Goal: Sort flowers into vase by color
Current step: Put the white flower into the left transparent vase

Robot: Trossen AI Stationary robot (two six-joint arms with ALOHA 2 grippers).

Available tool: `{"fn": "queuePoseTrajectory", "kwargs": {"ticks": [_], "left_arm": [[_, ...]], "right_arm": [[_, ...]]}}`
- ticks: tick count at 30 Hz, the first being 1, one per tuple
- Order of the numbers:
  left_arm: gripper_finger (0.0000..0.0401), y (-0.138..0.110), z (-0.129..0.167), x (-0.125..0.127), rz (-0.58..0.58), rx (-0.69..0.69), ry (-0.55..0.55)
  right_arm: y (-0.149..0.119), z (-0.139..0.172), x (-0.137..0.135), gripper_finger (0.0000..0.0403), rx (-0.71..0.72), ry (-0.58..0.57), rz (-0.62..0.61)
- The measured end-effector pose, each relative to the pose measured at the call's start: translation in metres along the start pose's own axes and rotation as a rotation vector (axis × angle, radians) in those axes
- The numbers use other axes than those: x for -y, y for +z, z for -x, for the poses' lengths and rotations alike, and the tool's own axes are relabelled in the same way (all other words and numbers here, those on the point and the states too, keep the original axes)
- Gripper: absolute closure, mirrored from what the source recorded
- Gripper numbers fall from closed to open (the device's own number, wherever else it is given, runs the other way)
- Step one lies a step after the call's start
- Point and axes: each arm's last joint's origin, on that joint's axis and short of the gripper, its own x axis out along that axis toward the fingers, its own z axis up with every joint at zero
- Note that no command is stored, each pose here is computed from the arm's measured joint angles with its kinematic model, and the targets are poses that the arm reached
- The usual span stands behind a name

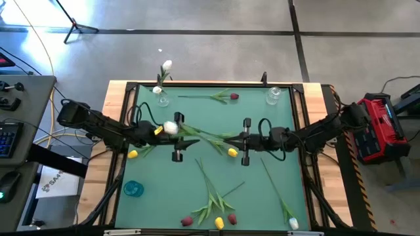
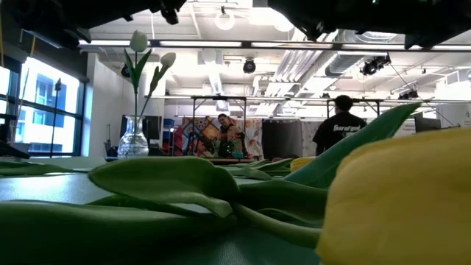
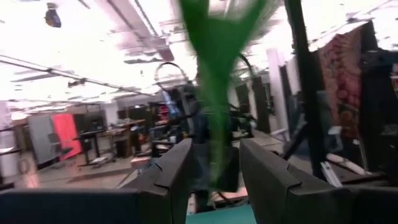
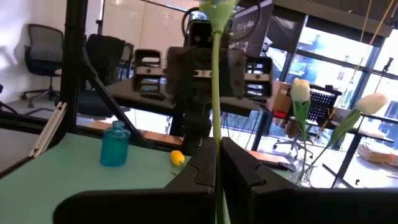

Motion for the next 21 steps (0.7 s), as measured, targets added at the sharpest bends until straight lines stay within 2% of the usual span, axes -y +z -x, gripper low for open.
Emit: {"fn": "queuePoseTrajectory", "kwargs": {"ticks": [10, 21], "left_arm": [[0.0288, 0.002, -0.015, 0.001, -0.064, 0.015, 0.003], [0.0347, 0.002, -0.015, -0.001, -0.064, 0.014, 0.018]], "right_arm": [[0.001, -0.005, 0.007, 0.0403, 0.000, 0.051, -0.043], [-0.001, -0.005, 0.006, 0.0403, -0.023, 0.057, -0.074]]}}
